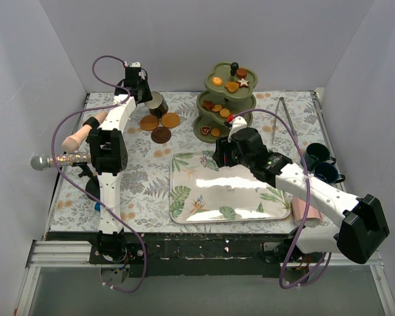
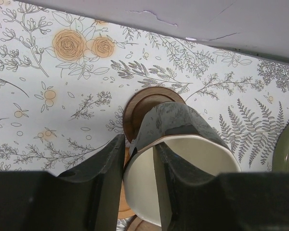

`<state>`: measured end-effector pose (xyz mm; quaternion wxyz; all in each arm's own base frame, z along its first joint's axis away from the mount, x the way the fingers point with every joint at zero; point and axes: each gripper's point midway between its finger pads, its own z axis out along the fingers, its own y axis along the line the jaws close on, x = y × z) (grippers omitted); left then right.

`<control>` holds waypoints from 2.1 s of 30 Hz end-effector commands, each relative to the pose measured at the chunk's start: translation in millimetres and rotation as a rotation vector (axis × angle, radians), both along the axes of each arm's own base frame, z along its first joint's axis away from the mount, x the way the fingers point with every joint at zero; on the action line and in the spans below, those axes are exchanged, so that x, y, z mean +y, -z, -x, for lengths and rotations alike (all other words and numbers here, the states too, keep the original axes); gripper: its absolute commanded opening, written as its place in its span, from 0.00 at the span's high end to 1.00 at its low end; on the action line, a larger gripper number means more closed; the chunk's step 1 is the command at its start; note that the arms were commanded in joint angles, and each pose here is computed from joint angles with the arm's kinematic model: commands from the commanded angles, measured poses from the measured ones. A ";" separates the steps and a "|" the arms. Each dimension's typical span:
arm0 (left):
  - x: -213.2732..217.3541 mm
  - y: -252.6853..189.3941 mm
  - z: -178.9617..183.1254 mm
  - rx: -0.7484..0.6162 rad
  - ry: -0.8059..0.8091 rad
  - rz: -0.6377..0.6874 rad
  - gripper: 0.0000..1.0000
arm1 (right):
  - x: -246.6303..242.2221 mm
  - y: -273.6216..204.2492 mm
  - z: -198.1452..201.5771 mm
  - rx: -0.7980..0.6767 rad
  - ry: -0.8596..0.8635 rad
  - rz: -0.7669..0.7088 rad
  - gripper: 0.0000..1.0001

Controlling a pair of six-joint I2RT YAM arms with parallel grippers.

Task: Serve the afternoon tea
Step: Place the cup on the coaster.

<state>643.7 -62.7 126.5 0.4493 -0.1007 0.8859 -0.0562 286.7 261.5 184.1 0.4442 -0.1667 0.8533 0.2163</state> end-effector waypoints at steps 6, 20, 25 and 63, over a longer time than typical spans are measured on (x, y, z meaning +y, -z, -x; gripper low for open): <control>6.1 -31.2 -9.3 -0.078 -0.029 0.017 0.80 | 2.2 -8.1 -6.5 -0.012 0.010 -0.017 0.37; 5.4 -23.1 -12.3 -0.075 -0.027 0.025 0.70 | 1.0 -2.0 -6.3 0.002 0.014 0.000 0.37; 3.7 -17.3 -12.4 -0.065 -0.020 0.030 0.63 | 1.7 0.2 -6.1 0.010 0.013 0.001 0.37; -9.0 -110.7 40.1 -0.269 0.142 0.014 0.02 | -176.3 -18.0 -8.2 0.103 0.444 0.007 0.20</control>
